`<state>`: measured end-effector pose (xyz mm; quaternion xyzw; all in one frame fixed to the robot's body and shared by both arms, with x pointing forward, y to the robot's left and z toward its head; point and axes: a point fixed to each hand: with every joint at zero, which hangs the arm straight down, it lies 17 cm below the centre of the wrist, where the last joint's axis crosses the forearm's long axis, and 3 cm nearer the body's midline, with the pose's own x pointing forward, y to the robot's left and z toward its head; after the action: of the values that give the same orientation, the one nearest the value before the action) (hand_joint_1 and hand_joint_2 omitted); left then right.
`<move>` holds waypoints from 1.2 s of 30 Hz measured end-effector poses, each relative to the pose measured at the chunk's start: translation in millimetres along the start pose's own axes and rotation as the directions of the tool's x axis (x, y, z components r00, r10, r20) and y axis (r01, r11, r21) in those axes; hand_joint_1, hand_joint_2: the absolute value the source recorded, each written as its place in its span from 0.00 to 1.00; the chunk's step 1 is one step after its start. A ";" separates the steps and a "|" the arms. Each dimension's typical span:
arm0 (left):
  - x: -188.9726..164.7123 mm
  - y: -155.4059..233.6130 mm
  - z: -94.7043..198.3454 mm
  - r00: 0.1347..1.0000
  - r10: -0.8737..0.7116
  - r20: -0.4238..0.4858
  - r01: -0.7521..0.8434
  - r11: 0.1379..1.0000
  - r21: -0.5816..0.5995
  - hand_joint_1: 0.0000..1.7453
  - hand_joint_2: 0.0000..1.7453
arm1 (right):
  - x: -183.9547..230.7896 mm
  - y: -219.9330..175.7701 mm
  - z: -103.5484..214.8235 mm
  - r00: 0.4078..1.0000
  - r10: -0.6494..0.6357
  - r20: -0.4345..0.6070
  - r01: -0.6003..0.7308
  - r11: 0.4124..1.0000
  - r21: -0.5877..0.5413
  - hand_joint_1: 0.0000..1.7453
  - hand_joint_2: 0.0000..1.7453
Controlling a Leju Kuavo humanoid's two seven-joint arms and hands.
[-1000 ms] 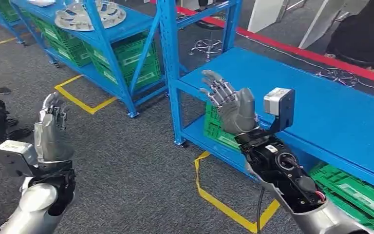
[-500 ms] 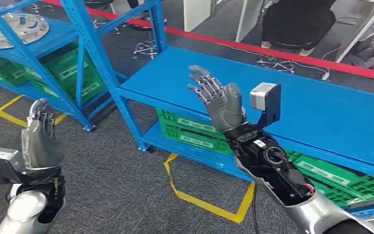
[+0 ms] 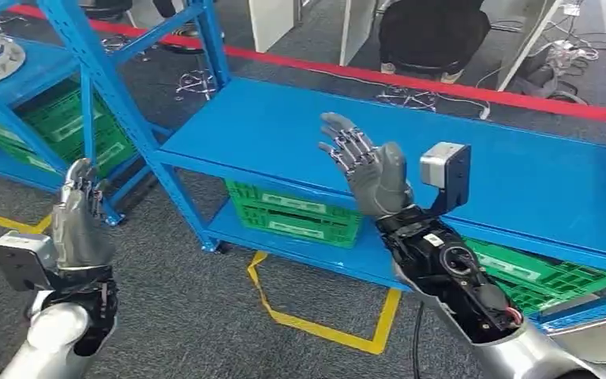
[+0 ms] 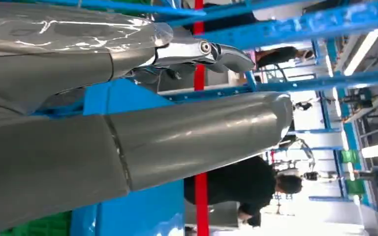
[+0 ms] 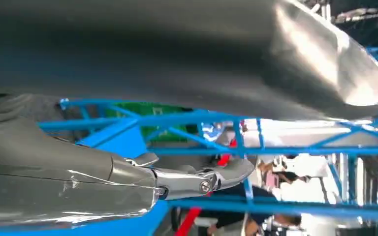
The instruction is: Take the parts from the cabinet and place them on the table.
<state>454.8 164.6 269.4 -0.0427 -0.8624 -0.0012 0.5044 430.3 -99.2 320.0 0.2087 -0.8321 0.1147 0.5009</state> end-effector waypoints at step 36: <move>4.9 13.3 1.7 1.000 -0.020 0.014 0.020 1.000 0.023 0.00 0.00 | -5.4 16.2 -9.8 1.000 -0.020 0.012 0.019 0.999 0.034 0.00 0.00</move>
<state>451.9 178.3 272.2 -0.0283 -0.8664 0.0039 0.4986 432.8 -79.7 320.2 0.2259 -0.8310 0.1227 0.4934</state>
